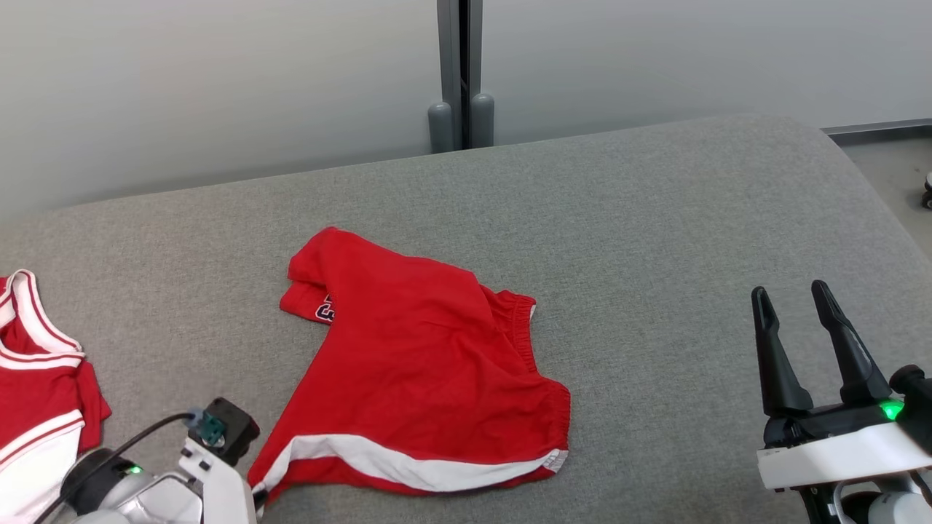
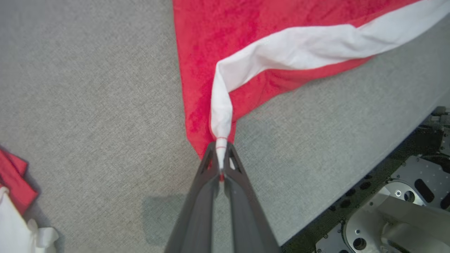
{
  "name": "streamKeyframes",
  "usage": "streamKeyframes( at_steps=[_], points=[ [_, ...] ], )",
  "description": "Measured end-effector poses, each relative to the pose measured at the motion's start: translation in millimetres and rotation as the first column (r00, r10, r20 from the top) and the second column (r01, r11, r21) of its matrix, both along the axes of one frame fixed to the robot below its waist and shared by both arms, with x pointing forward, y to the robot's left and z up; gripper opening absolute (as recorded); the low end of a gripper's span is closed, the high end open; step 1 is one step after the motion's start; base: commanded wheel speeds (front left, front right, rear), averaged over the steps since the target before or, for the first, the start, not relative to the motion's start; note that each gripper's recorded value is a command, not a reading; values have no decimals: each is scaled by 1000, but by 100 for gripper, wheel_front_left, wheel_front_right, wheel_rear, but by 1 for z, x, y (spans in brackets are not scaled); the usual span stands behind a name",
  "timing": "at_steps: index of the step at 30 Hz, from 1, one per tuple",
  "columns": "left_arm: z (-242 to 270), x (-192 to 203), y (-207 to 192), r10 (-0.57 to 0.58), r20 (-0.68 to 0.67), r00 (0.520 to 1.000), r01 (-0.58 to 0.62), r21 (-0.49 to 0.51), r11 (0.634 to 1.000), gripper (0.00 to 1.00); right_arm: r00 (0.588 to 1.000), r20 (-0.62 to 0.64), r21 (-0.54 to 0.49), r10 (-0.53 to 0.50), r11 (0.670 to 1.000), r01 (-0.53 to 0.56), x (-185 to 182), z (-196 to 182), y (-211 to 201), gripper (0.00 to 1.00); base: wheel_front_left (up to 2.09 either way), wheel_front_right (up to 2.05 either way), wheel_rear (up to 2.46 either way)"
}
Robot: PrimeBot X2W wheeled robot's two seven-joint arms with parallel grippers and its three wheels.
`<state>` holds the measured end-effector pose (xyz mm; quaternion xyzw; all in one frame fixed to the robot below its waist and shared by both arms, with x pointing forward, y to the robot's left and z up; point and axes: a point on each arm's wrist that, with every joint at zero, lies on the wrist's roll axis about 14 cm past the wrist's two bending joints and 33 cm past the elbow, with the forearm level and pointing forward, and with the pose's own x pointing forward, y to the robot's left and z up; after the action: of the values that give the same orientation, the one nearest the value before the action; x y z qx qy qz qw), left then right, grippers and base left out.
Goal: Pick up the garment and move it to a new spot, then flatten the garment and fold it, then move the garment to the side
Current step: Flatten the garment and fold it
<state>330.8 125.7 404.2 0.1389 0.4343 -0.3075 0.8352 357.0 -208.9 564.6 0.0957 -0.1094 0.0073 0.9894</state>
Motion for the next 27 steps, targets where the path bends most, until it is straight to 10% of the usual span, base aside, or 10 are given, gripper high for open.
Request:
streamKeyframes(
  at_steps=[1, 2, 16, 27],
  points=[
    [-3, -5, 1, -18, -19, 1000, 18, 13, 1000, 40, 1000, 0, -2, -1, 1000, 1, 0, 0, -1, 100, 0, 0, 0],
    [-7, -11, 4, -34, -41, 999, 35, 30, 999, 100, 1000, -2, -4, -2, 1000, 2, 0, 0, -1, 100, 0, 0, 0],
    [35, 16, 11, 97, 175, 980, -92, -38, 995, 100, 1000, -1, -13, -14, 1000, 14, -5, 3, -6, 100, 0, 0, 0],
    [114, 53, 28, 476, 465, 747, -322, -374, 870, 100, 999, 44, 45, 20, 999, -22, -7, 16, 7, 100, 0, 0, 0]
  ],
)
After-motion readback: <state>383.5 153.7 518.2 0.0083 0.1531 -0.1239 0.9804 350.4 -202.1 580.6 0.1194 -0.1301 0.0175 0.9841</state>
